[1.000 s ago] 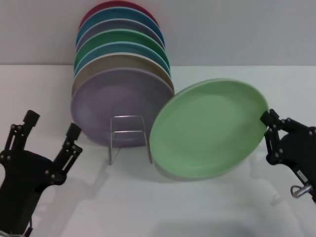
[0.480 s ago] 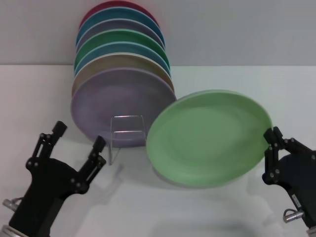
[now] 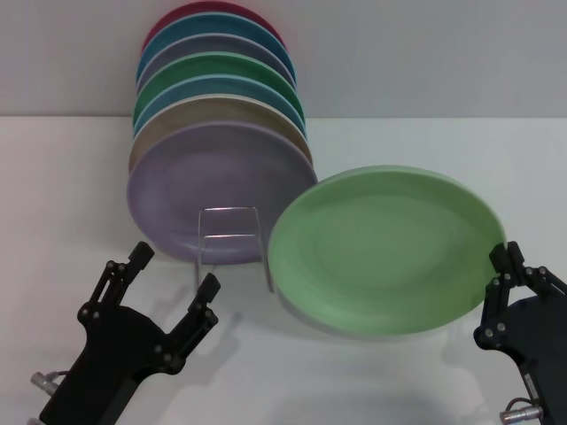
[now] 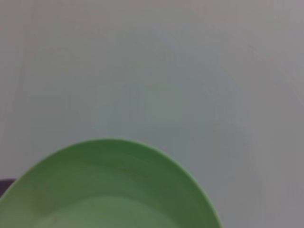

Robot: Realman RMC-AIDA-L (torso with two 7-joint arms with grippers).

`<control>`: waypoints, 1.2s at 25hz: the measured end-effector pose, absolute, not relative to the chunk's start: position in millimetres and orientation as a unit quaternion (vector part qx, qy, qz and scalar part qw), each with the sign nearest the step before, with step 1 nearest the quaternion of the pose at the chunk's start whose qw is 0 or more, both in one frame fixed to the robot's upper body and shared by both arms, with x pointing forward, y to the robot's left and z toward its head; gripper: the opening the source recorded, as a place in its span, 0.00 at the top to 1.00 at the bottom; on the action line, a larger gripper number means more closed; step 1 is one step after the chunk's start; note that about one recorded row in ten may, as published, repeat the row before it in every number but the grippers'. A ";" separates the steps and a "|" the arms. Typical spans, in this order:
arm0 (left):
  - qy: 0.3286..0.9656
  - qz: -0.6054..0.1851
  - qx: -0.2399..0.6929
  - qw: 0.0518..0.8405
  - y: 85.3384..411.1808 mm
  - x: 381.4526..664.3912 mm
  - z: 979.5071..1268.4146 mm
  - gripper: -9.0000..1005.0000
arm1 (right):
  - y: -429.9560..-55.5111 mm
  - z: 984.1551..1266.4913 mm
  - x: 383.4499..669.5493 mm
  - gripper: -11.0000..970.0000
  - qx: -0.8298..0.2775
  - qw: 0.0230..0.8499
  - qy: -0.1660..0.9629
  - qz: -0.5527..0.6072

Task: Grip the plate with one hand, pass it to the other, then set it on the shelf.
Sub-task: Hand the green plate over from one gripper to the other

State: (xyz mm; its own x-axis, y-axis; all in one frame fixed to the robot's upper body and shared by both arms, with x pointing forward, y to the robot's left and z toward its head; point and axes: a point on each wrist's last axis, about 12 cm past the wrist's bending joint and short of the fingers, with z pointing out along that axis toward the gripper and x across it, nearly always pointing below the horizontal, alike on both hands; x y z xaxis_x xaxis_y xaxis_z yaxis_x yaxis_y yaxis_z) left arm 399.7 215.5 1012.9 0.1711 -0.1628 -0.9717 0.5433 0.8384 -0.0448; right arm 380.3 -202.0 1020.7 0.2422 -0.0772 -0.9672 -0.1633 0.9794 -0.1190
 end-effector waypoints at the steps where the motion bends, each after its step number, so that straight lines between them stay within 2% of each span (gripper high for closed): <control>1: 0.601 -0.236 0.161 0.747 215.3 400.2 1012.3 0.15 | -200.2 1021.3 378.9 0.97 -0.099 0.782 0.615 0.025; 18: 0.624 -0.250 0.181 0.717 200.5 407.0 1006.4 0.15 | -189.4 1024.4 373.7 0.97 -0.136 0.774 0.616 -0.048; 30: 0.640 -0.256 0.188 0.700 192.9 411.4 1003.1 0.15 | -181.8 1025.7 373.9 0.97 -0.165 0.773 0.610 -0.056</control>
State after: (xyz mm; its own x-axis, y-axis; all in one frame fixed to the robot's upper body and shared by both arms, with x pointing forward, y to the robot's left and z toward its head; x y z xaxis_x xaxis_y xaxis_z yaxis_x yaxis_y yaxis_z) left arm 411.4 192.9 1003.1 0.0493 -0.1180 -0.9918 0.5992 0.7980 -0.0652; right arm 373.9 -181.8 1025.7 0.2507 -0.2876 -0.9244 -0.1158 0.9391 -0.3236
